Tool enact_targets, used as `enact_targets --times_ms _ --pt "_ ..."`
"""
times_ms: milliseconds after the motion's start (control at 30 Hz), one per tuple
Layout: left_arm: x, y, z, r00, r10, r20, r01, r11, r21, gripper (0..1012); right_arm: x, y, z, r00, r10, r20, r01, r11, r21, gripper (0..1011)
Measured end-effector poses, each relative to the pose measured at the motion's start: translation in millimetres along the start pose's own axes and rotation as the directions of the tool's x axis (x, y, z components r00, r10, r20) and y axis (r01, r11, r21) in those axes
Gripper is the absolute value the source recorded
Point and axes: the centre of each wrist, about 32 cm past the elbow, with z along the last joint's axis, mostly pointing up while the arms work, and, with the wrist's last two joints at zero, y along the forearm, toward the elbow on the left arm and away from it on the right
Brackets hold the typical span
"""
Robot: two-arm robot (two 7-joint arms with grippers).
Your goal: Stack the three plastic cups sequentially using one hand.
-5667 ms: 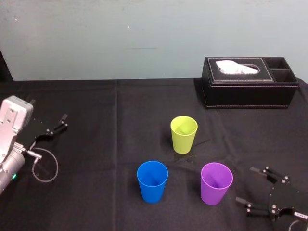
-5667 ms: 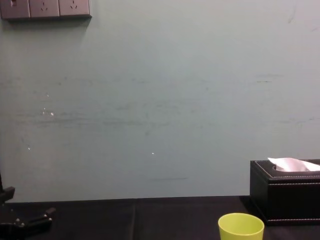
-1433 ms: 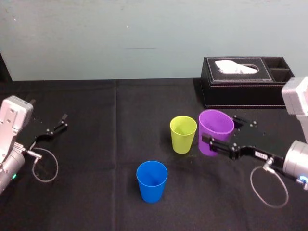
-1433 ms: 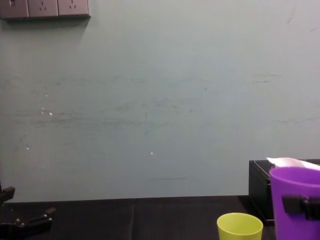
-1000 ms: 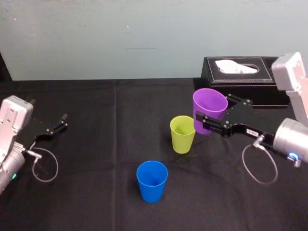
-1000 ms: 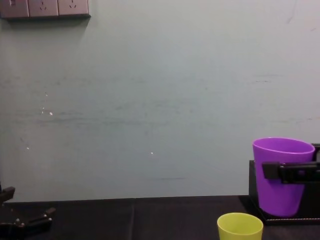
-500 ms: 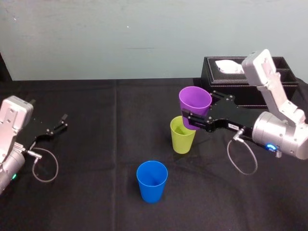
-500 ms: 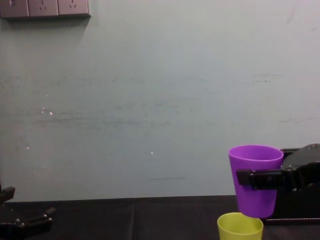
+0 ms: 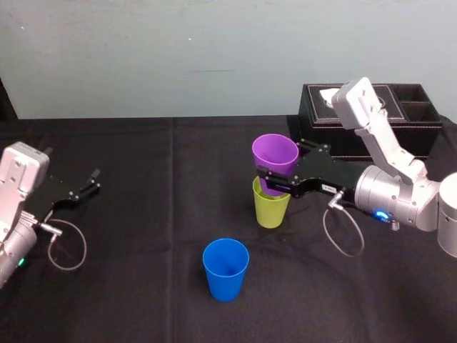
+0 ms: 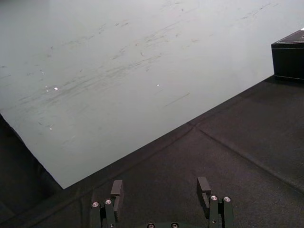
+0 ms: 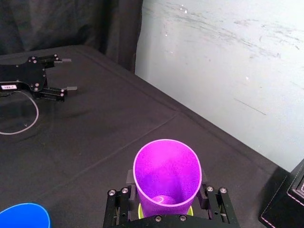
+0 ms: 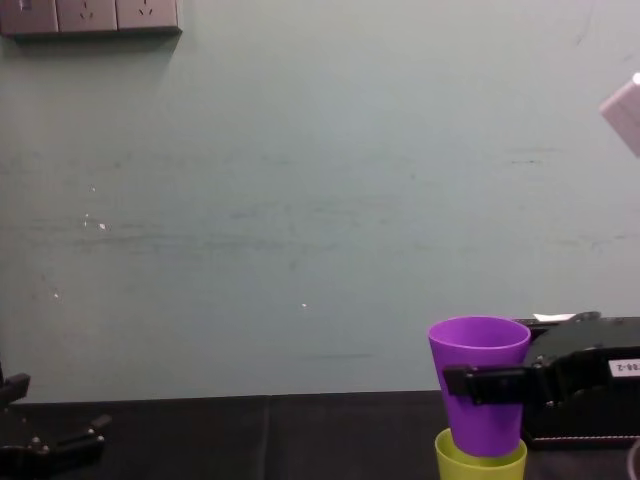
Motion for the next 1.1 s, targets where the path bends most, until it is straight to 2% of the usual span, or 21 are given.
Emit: enact_targets --times_ms 533,1100 --pt "0.0 0 0.0 1.0 0.0 0.0 0.0 1.0 0.0 1011 3.4 9.4 -4.1 1.0 -0.002 -0.002 0.002 1.0 -0.017 729" --pt "0.0 0 0.0 1.0 0.0 0.0 0.0 1.0 0.0 1011 3.7 11.5 -16.9 1.0 0.006 -0.02 -0.007 1.0 -0.028 728"
